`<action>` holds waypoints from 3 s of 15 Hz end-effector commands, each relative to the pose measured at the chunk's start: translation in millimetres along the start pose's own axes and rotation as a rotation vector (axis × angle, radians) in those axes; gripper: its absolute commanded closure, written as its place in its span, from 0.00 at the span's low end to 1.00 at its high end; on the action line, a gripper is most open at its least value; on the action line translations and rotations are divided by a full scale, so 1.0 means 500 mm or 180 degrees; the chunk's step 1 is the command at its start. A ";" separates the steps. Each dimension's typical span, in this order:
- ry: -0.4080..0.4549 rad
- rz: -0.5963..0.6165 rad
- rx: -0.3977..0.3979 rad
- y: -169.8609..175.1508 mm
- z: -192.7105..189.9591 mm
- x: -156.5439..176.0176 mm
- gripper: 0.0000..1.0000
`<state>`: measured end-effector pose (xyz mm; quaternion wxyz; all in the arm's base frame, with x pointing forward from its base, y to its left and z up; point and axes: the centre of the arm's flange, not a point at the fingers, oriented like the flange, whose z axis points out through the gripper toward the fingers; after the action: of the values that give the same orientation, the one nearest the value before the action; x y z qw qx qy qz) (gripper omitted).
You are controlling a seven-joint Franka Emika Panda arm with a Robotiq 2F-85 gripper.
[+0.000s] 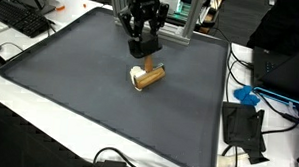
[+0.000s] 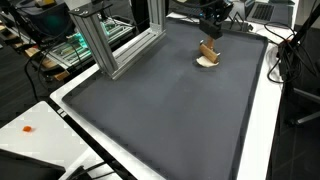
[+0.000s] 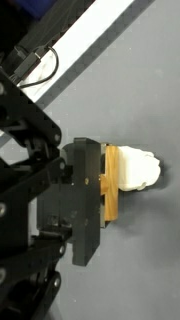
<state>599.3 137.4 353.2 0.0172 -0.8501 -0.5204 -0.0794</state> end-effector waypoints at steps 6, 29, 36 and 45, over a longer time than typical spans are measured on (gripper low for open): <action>-0.0538 0.0427 -0.0059 0.026 0.002 -0.054 0.77; -0.0611 0.2301 0.0227 0.071 -0.147 -0.123 0.77; -0.0436 0.3427 0.0134 0.051 -0.128 -0.098 0.77; -0.0176 0.4621 -0.0122 0.043 -0.064 -0.068 0.77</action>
<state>603.6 90.8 389.3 0.0390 -0.9915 0.1232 -0.0135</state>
